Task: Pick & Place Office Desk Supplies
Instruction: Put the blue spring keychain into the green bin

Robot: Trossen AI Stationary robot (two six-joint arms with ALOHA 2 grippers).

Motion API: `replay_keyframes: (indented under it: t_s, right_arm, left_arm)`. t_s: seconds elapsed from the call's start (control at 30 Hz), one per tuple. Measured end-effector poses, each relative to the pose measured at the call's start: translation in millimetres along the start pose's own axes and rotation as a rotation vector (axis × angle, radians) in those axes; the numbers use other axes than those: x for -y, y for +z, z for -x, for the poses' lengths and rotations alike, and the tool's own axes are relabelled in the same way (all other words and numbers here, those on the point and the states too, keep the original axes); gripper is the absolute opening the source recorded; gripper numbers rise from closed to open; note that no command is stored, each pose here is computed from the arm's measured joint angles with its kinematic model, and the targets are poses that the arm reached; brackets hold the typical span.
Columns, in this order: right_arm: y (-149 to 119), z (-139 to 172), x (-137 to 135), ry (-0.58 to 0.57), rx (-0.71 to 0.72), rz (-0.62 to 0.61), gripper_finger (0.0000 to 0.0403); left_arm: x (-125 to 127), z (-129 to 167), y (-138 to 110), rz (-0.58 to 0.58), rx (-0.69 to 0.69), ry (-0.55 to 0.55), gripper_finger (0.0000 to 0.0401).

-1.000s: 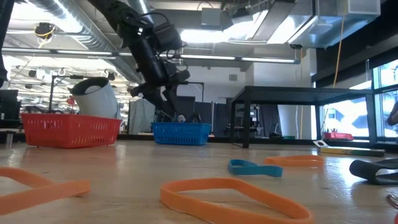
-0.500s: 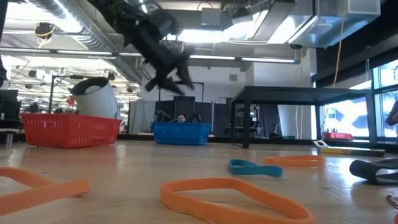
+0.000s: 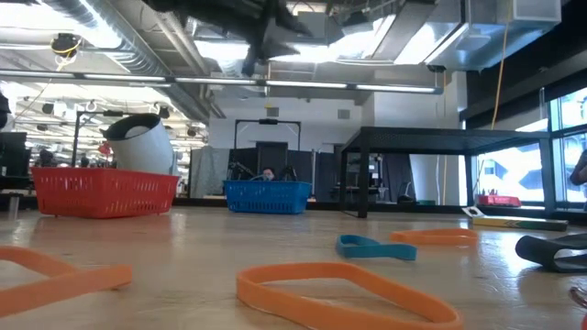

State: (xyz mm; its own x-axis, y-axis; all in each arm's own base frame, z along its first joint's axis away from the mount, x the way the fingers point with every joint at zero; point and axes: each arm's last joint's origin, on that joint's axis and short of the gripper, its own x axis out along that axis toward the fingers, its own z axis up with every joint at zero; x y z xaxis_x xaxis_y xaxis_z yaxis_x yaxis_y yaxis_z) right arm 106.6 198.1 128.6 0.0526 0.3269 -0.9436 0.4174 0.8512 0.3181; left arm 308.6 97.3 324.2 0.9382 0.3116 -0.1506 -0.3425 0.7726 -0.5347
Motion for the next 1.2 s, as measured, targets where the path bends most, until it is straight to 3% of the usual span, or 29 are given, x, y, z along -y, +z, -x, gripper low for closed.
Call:
replay_keyframes:
  t_s: [0.17, 0.33, 0.5, 0.63, 0.87, 1.0, 1.2]
  right_arm:
    - [4, 0, 1, -0.019, 0.149, 0.050, 0.0177]
    - [4, 0, 1, -0.065, 0.276, 0.340, 0.0170]
    - [-1, -1, 2, -0.117, 0.276, 0.653, 0.0159]
    - [-1, -1, 2, -0.137, 0.254, 0.804, 0.0149]
    - [-3, -1, 2, -0.118, 0.224, 0.804, 0.0139]
    - [-3, -1, 2, -0.134, 0.238, 0.864, 0.0138]
    - [0, -1, 2, -0.125, 0.241, 0.803, 0.0138]
  left_arm:
    - [21, 3, -5, -0.067, 0.020, -0.073, 0.0173]
    - [31, 5, -13, -0.113, -0.001, -0.099, 0.0173]
    - [39, 6, -18, -0.116, -0.015, -0.124, 0.0173]
    - [43, 7, -20, -0.117, -0.023, -0.137, 0.0173]
    - [44, 7, -21, -0.117, -0.025, -0.141, 0.0173]
    - [44, 7, -21, -0.116, -0.025, -0.140, 0.0173]
    - [44, 7, -21, -0.116, -0.024, -0.139, 0.0173]
